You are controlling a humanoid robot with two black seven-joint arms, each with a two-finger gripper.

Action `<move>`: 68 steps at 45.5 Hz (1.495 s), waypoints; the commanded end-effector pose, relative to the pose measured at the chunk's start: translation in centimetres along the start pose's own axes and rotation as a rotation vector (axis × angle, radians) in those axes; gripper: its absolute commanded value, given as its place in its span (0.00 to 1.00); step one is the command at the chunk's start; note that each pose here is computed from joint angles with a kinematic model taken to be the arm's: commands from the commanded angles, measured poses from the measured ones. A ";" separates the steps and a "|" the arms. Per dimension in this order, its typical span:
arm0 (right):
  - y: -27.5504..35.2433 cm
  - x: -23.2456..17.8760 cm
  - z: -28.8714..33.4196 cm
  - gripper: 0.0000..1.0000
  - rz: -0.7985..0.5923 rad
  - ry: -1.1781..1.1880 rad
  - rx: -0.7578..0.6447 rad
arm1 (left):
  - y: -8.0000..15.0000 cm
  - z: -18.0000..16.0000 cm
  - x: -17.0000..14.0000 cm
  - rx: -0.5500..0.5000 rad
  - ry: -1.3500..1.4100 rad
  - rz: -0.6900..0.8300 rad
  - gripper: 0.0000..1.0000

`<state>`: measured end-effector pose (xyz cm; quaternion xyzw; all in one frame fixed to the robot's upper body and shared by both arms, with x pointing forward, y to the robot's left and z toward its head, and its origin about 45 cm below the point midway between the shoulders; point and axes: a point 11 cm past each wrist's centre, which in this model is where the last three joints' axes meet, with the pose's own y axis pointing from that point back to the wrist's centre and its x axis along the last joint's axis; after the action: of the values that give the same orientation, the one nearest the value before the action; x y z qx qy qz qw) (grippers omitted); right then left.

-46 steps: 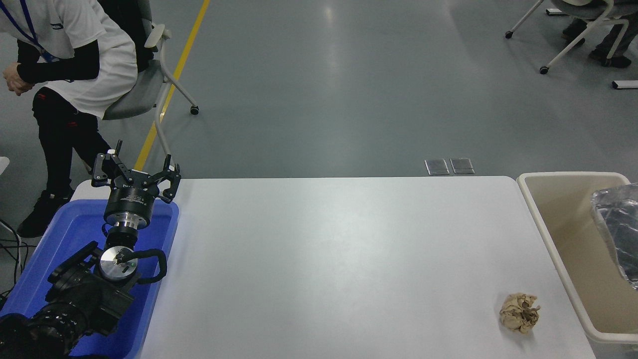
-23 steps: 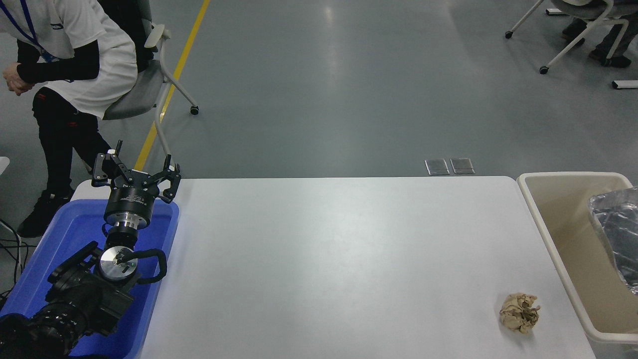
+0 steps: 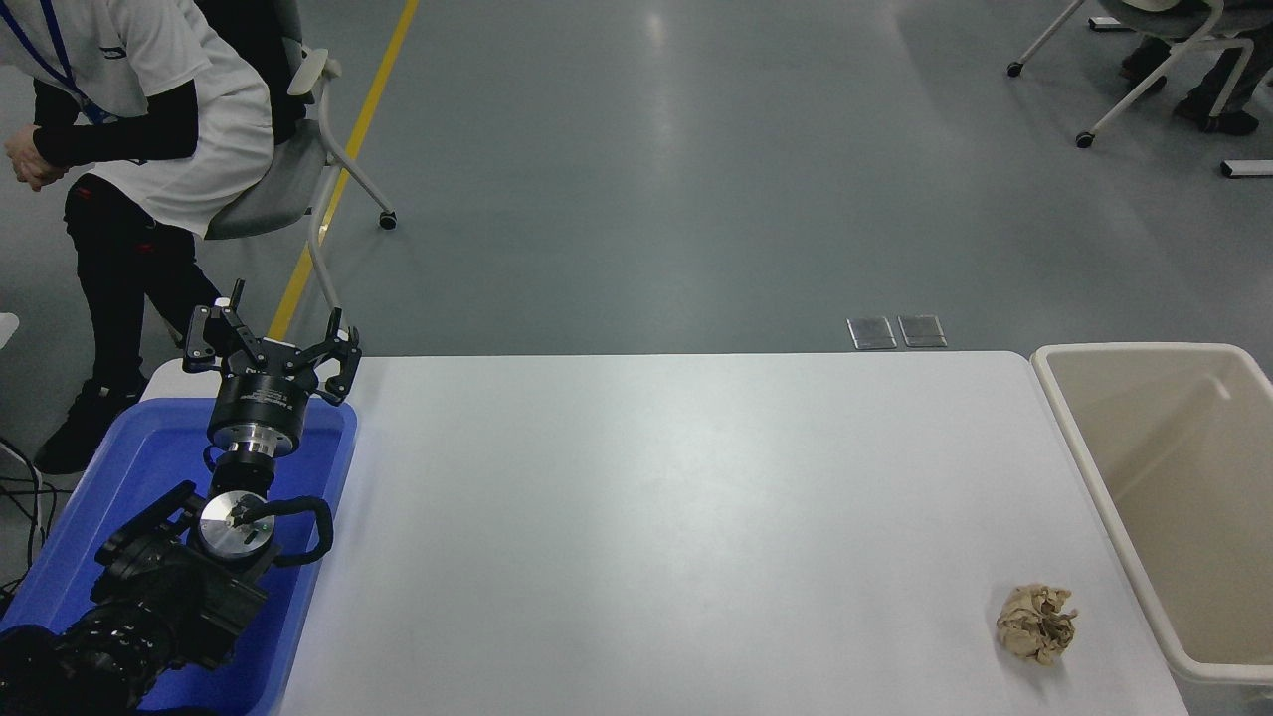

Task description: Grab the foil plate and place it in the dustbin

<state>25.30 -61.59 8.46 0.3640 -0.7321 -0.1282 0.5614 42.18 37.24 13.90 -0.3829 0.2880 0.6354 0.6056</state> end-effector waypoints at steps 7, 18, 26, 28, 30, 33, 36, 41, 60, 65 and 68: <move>0.1 0.2 -1.1 1.00 0.001 -0.013 0.016 | 0.0 0.0 0.0 0.000 0.000 0.000 0.99; 0.3 -0.5 -2.4 1.00 -0.034 -0.016 0.039 | 0.0 0.0 0.0 0.000 -0.001 0.001 0.99; 0.5 0.4 -3.0 1.00 -0.062 -0.010 0.056 | 0.0 0.0 0.0 0.000 0.000 0.000 0.99; 0.7 0.6 -3.4 1.00 -0.079 -0.002 0.066 | 0.0 0.0 0.0 0.000 0.000 0.000 0.99; 1.0 0.8 -3.7 1.00 -0.097 0.014 0.077 | 0.0 0.0 0.0 0.000 0.000 0.000 0.99; 1.5 1.3 -4.1 1.00 -0.123 0.040 0.095 | 0.0 0.0 0.0 0.000 0.000 0.000 0.99; 2.2 1.8 -4.4 1.00 -0.155 0.076 0.116 | 0.0 0.0 0.0 0.000 0.000 0.000 0.99; 4.0 3.0 -5.1 1.00 -0.207 0.144 0.159 | 0.0 0.0 0.0 0.001 -0.001 0.000 0.99; 9.8 3.3 -8.0 1.00 -0.516 0.461 0.173 | 0.0 0.0 0.0 0.001 0.000 -0.002 0.99; 10.9 3.7 -8.8 1.00 -0.594 0.543 0.151 | 0.0 0.0 0.0 0.001 0.000 -0.002 0.99; 11.5 3.8 -9.6 1.00 -0.625 0.588 0.147 | 0.0 0.0 0.0 0.001 0.000 -0.002 0.99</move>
<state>29.41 -55.29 18.63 0.5929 -0.5016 -0.1063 0.6210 42.18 37.23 13.91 -0.3829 0.2877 0.6348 0.6063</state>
